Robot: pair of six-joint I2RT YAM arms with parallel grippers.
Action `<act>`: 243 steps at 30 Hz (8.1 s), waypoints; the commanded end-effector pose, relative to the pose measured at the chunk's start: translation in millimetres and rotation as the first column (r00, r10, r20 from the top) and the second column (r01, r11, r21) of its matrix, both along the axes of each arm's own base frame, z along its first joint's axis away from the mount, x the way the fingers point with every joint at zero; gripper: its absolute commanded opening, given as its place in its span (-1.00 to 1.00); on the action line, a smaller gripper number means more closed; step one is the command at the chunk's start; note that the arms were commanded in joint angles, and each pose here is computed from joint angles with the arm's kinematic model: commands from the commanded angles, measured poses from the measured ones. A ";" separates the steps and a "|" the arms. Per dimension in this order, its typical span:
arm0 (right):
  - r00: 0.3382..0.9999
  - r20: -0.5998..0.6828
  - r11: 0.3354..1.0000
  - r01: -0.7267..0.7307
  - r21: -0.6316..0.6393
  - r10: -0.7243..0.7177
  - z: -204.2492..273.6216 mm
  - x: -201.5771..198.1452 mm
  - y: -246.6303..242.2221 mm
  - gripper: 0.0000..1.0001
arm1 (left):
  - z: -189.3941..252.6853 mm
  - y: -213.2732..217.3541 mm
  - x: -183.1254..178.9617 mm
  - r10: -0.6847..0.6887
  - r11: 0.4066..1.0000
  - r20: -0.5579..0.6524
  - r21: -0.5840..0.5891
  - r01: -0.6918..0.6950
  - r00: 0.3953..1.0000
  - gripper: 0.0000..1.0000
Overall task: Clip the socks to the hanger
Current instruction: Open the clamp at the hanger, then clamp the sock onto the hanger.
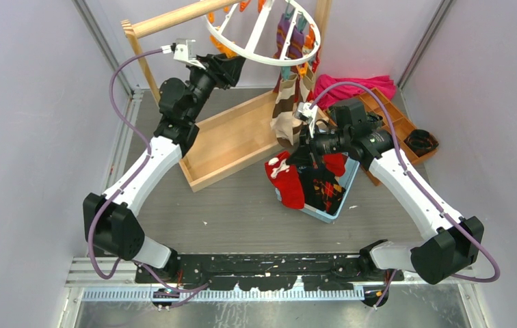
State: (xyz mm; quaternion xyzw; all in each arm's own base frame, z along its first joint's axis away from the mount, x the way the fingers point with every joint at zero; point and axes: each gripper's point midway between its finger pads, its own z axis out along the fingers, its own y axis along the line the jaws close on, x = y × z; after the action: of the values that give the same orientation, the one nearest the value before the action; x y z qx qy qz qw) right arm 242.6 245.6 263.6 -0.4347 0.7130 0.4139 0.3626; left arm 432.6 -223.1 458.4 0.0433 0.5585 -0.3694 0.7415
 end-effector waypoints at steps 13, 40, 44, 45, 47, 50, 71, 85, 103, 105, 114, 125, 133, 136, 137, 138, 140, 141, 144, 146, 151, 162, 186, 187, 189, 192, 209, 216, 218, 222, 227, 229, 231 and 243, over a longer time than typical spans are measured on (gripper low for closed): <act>0.996 0.085 0.999 -0.021 0.045 0.018 29.5 -3.4 0.4 -0.98 | 49.9 13.3 -11.5 0.038 0.999 0.195 -0.003 -0.038 0.980 0.10; 0.996 0.087 0.999 -0.022 0.050 0.017 31.6 -4.1 0.4 -0.98 | 68.4 7.8 -18.0 0.005 1.000 0.253 0.015 -0.009 0.968 -0.88; 0.997 0.081 0.998 -0.017 0.056 0.012 35.0 -4.1 0.9 -0.98 | 67.9 6.6 -23.5 -0.006 1.000 0.226 -0.008 0.008 0.974 -0.99; 0.997 0.080 0.998 -0.012 0.061 0.007 37.2 -3.4 1.4 -0.98 | 67.3 4.8 -25.3 -0.010 1.000 0.218 -0.011 0.013 0.976 -1.00; 0.997 0.071 0.998 0.012 0.070 -0.016 42.5 -0.1 2.6 -0.98 | 65.4 0.1 -29.2 -0.014 1.000 0.200 -0.017 0.018 0.980 -1.00; 0.996 0.068 0.995 0.051 0.081 -0.057 54.7 6.3 7.9 -0.98 | 65.4 -5.4 -36.1 -0.021 0.999 0.175 -0.036 0.028 0.984 -1.00; 0.936 -0.027 0.904 0.347 0.249 -0.351 154.1 94.8 65.6 -0.98 | 63.7 -6.1 -47.5 -0.041 0.977 0.045 -0.208 0.050 0.998 -1.00; 0.903 -0.099 0.848 0.426 0.314 -0.417 182.5 121.9 78.6 -0.98 | 67.4 -11.0 -52.5 -0.087 0.967 0.057 -0.236 0.098 0.995 -0.99; 0.886 -0.172 0.813 0.463 0.354 -0.430 196.5 98.8 66.1 -0.94 | 65.8 -11.7 -49.9 -0.087 0.963 0.056 -0.251 0.099 0.995 -1.00; 0.884 -0.134 0.825 0.466 0.320 -0.448 187.4 95.7 59.8 -0.95 | 66.2 -11.6 -50.3 -0.088 0.963 0.057 -0.252 0.100 0.994 -0.99; 0.872 0.109 0.878 0.467 0.110 -0.477 156.5 78.0 31.6 -0.98 | 66.2 -8.3 -50.1 -0.075 0.962 0.046 -0.261 0.084 0.996 -0.99; 0.816 0.501 0.916 0.388 -0.104 -0.289 140.2 61.9 45.2 -0.98 | 64.5 -6.9 -48.5 -0.078 0.952 0.020 -0.296 0.080 0.997 -1.00; 0.597 0.740 0.942 0.300 0.153 -0.310 190.9 72.2 62.5 -0.99 | 60.4 -10.8 -46.7 -0.102 0.943 0.016 -0.317 0.101 0.995 -0.99; 0.568 0.720 0.900 0.393 0.188 -0.399 199.7 91.9 59.9 -0.98 | 59.7 -11.4 -47.3 -0.108 0.940 0.015 -0.323 0.107 0.994 -0.99; 0.561 0.718 0.894 0.400 0.201 -0.412 201.8 94.4 60.3 -0.98 | 59.6 -12.0 -47.4 -0.112 0.940 0.016 -0.324 0.111 0.994 -1.00; 0.552 0.720 0.894 0.388 0.224 -0.420 206.5 94.3 63.1 -0.99 | 59.5 -12.7 -47.5 -0.116 0.939 0.017 -0.324 0.115 0.993 -0.99; 0.561 0.706 0.895 0.363 0.260 -0.433 210.0 93.4 69.8 -0.99 | 60.4 -13.6 -48.2 -0.123 0.938 0.021 -0.324 0.123 0.992 -0.99; 0.571 0.693 0.893 0.359 0.271 -0.440 210.2 93.9 72.7 -0.99 | 60.4 -14.2 -48.1 -0.125 0.937 0.022 -0.325 0.126 0.992 -0.99; 0.584 0.659 0.878 0.376 0.297 -0.474 211.0 101.5 78.8 -0.98 | 60.8 -15.0 -48.2 -0.130 0.936 0.026 -0.328 0.132 0.991 -0.99; 0.594 0.640 0.871 0.385 0.306 -0.487 210.8 105.9 81.2 -0.99 | 61.4 -16.0 -48.7 -0.138 0.934 0.030 -0.330 0.140 0.990 -0.99; 0.618 0.572 0.841 0.429 0.329 -0.539 208.8 116.7 80.6 -0.98 | 62.9 -17.2 -51.0 -0.152 0.930 0.041 -0.331 0.157 0.988 -0.99; 0.652 0.479 0.810 0.462 0.362 -0.587 213.9 125.5 79.0 -0.99 | 61.3 -20.8 -52.5 -0.180 0.927 0.055 -0.325 0.188 0.982 -0.99; 0.747 0.357 0.821 0.446 0.356 -0.561 215.9 115.2 82.6 -0.98 | 59.3 -19.8 -54.1 -0.171 0.938 0.123 -0.282 0.200 0.978 -1.00; 0.749 0.353 0.821 0.446 0.357 -0.560 216.3 114.7 82.2 -0.99 | 59.0 -19.8 -54.0 -0.168 0.940 0.126 -0.278 0.198 0.978 -0.99; 0.751 0.350 0.821 0.446 0.358 -0.560 217.4 113.7 81.6 -0.99 | 59.5 -18.9 -54.0 -0.160 0.944 0.132 -0.270 0.191 0.978 -1.00; 0.748 0.346 0.816 0.452 0.359 -0.566 219.4 113.4 78.1 -0.99 | 59.4 -18.3 -53.3 -0.153 0.947 0.140 -0.262 0.186 0.978 -0.99; 0.794 0.276 0.817 0.419 0.396 -0.541 231.9 101.6 80.8 -0.99 | 55.4 -18.5 -51.3 -0.133 0.957 0.180 -0.233 0.174 0.975 -0.99; 0.793 0.267 0.813 0.430 0.392 -0.548 229.8 103.2 79.4 -0.99 | 55.4 -18.1 -51.7 -0.135 0.955 0.182 -0.240 0.177 0.974 -0.88; 0.788 0.264 0.808 0.440 0.392 -0.557 229.3 105.1 77.7 -0.99 | 56.0 -15.9 -52.6 -0.127 0.954 0.179 -0.247 0.170 0.976 -0.58; 0.782 0.256 0.801 0.455 0.390 -0.569 227.3 108.4 75.7 -0.99 | 59.4 -11.6 -58.1 -0.120 0.953 0.184 -0.254 0.165 0.976 -0.09; 0.780 0.254 0.798 0.458 0.391 -0.572 227.2 109.1 74.5 -0.99 | 61.2 -9.9 -61.7 -0.120 0.954 0.181 -0.252 0.164 0.976 0.17; 0.779 0.255 0.798 0.459 0.391 -0.573 227.5 108.6 73.7 -0.99 | 61.0 -8.8 -63.0 -0.117 0.955 0.179 -0.251 0.161 0.977 0.26; 0.780 0.253 0.798 0.461 0.389 -0.573 225.9 108.3 73.2 -0.98 | 60.5 -7.1 -64.7 -0.114 0.955 0.173 -0.252 0.156 0.978 0.34; 0.772 0.230 0.787 0.491 0.375 -0.592 214.9 111.5 61.4 -0.99 | 63.5 14.6 -90.3 -0.063 0.968 0.132 -0.231 0.092 0.989 0.61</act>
State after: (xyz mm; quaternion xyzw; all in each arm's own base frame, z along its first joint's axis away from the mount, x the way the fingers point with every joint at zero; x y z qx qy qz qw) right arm 364.3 323.4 446.9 -0.2336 0.6902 0.2994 0.6159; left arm 356.1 -223.4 510.4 0.0031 0.4661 -0.4782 0.7444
